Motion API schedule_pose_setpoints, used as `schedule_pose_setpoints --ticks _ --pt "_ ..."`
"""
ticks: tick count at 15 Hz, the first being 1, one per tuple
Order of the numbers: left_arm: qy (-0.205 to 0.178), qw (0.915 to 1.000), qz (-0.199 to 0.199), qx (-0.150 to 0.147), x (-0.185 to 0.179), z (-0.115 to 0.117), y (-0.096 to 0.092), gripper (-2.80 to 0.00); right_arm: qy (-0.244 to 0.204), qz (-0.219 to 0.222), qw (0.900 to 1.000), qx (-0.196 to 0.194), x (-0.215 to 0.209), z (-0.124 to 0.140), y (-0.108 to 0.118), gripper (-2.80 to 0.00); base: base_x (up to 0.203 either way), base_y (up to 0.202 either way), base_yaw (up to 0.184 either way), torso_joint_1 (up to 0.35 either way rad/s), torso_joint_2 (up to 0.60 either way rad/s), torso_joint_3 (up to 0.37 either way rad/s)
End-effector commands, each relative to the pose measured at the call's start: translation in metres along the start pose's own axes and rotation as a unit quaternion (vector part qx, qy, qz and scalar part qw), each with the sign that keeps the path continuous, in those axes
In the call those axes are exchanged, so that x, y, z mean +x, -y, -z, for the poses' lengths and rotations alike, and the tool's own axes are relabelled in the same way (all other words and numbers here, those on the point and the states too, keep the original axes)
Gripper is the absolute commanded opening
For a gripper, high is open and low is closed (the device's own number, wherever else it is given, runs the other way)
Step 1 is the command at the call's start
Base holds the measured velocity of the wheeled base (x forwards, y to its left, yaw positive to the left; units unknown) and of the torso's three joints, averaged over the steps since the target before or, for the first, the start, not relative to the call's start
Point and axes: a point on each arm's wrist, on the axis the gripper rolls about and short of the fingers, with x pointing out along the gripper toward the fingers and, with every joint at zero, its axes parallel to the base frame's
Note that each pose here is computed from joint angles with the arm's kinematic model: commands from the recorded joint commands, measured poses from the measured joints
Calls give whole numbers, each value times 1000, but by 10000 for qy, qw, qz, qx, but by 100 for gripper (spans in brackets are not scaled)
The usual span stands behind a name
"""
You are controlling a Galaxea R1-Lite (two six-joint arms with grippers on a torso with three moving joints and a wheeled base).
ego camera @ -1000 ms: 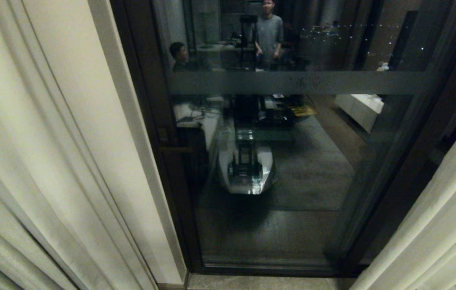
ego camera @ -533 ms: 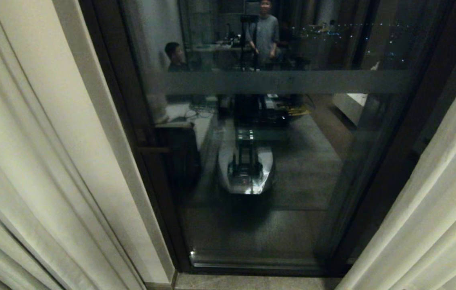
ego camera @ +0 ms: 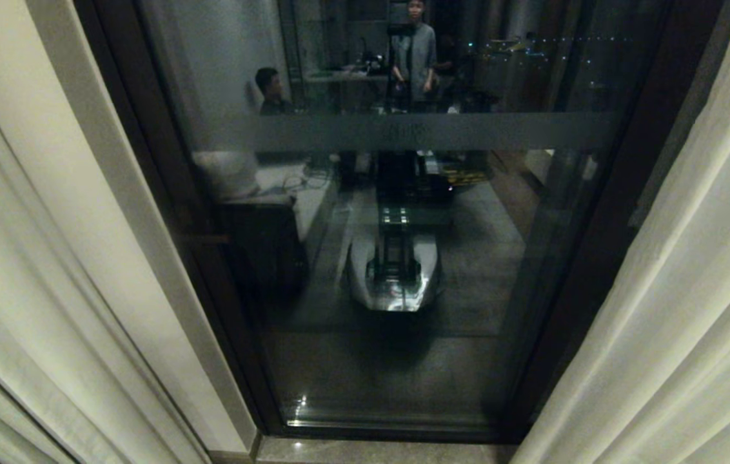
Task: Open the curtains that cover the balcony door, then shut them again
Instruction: Pull the inner curtains open on both sides
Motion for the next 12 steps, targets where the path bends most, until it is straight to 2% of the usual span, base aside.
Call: schedule_pose_setpoints --ticks 1,12 --pt "-2 10000 -6 0 0 0 0 -280 5 2 10000 0 0 0 0 -280 0 -183 2 9 5 0" --pt "-2 10000 1 16 0 0 0 -280 5 0 10000 5 0 0 0 -280 0 -180 3 2 2 3"
